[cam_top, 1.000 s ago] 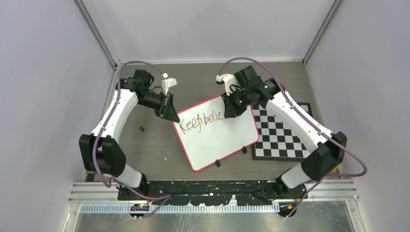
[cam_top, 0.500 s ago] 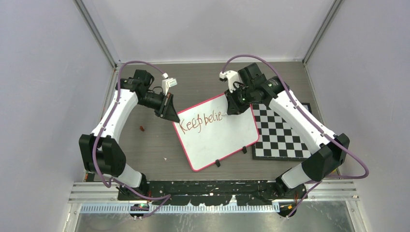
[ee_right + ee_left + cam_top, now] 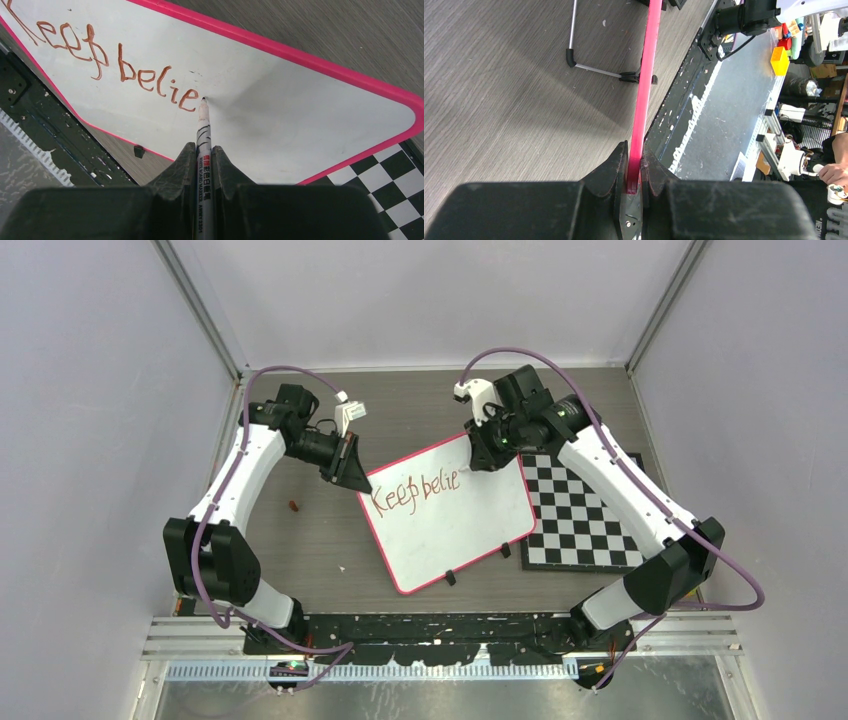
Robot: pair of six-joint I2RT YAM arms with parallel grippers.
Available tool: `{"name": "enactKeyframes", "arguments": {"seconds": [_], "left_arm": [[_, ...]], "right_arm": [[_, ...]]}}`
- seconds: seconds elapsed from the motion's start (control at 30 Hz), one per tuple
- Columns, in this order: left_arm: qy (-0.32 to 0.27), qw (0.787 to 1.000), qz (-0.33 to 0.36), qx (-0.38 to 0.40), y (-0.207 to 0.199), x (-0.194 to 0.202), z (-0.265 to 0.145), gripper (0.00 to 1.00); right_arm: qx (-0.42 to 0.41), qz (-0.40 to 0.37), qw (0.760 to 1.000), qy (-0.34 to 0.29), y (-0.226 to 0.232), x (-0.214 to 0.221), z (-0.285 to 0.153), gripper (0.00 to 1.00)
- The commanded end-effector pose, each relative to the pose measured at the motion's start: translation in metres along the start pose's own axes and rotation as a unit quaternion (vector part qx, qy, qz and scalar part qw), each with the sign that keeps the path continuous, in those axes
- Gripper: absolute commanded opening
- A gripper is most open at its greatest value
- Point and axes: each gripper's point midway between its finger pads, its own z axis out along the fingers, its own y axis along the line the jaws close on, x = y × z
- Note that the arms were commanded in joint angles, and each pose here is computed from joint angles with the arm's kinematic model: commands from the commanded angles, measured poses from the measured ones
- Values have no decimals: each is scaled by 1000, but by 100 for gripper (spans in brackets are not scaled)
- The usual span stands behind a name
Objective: Write a sentence on the whiteboard
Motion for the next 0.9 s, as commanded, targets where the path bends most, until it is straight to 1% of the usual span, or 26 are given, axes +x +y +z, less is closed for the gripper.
{"name": "enactKeyframes", "arguments": {"seconds": [0.0, 0.37, 0.87], "left_arm": [[-7, 1000, 5, -12, -3, -3, -4, 0], [-8, 1000, 4, -11, -3, -3, -4, 0], [-7, 1000, 5, -13, -3, -1, -4, 0]], "right_arm": [[21, -10, 1000, -19, -11, -10, 1, 0], [15, 0, 1000, 4, -8, 16, 6, 0], [42, -6, 999, -33, -24, -20, -6, 0]]}}
